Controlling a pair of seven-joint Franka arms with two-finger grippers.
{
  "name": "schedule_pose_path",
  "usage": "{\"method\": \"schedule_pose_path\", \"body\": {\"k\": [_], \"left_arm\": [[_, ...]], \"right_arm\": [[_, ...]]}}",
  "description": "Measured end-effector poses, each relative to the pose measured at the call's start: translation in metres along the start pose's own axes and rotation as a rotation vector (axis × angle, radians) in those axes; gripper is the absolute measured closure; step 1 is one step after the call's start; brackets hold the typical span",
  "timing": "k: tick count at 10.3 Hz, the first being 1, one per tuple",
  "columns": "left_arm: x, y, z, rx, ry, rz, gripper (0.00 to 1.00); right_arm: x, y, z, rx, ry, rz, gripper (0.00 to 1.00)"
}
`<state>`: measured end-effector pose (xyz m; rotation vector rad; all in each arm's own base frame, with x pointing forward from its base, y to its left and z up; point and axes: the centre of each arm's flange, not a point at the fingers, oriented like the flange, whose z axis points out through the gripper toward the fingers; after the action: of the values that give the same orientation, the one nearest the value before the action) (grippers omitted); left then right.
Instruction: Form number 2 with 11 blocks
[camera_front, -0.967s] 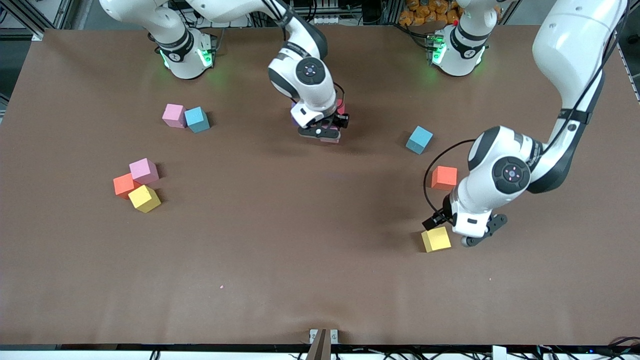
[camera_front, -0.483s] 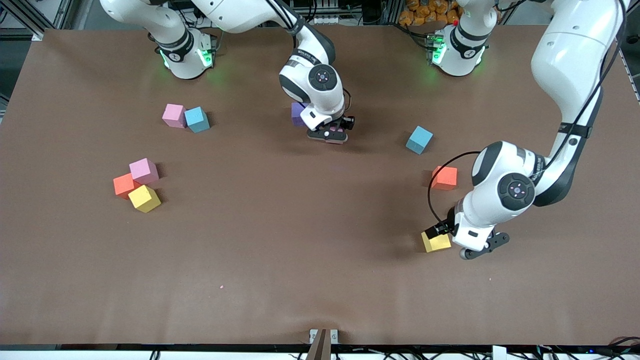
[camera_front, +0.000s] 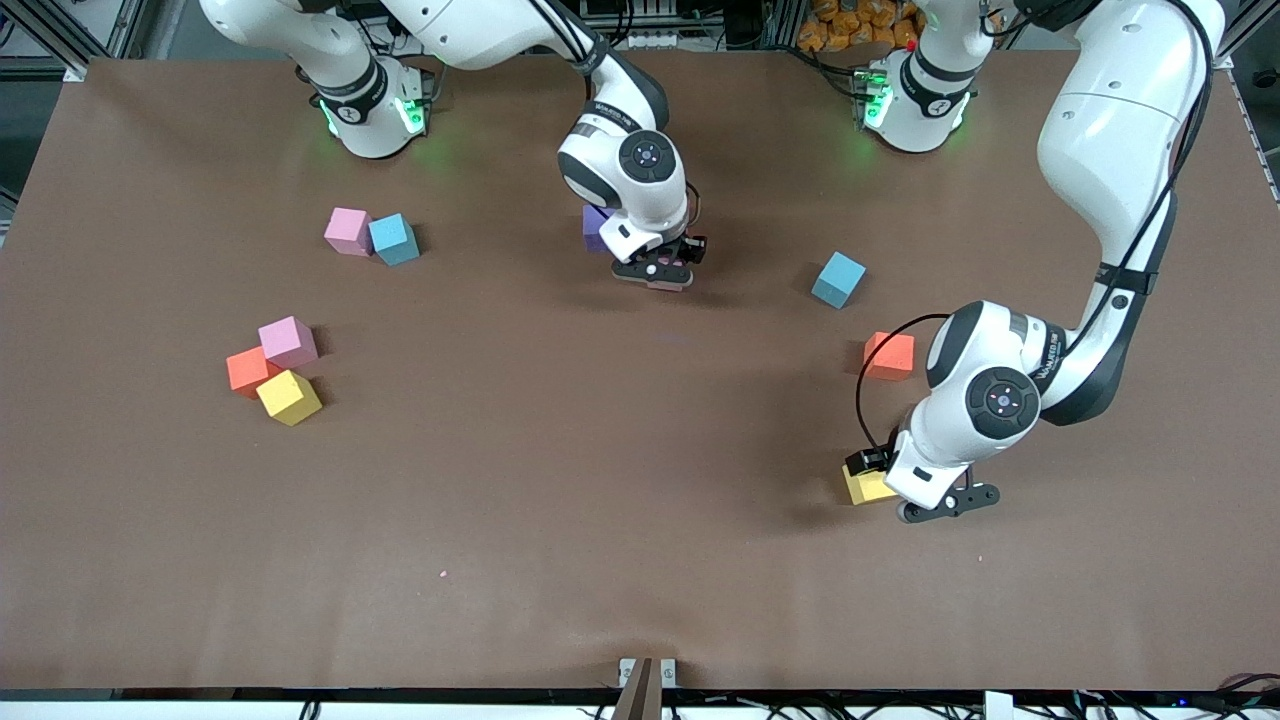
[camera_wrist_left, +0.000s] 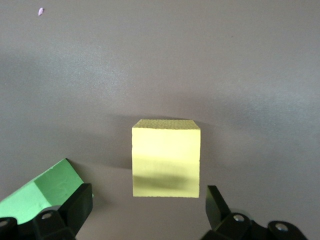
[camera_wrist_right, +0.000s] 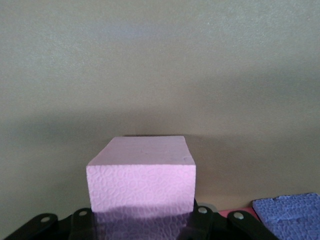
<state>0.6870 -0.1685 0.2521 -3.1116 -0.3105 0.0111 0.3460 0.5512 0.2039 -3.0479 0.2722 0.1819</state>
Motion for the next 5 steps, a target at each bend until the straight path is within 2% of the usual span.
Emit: {"method": "schedule_pose_path", "body": {"k": [5], "left_arm": [[0.0081, -0.0063, 0.0137, 0.001, -0.009, 0.001, 0.0]], "right_arm": [[-0.0037, 0.0043, 0.0085, -0.023, -0.001, -0.011, 0.43]]}}
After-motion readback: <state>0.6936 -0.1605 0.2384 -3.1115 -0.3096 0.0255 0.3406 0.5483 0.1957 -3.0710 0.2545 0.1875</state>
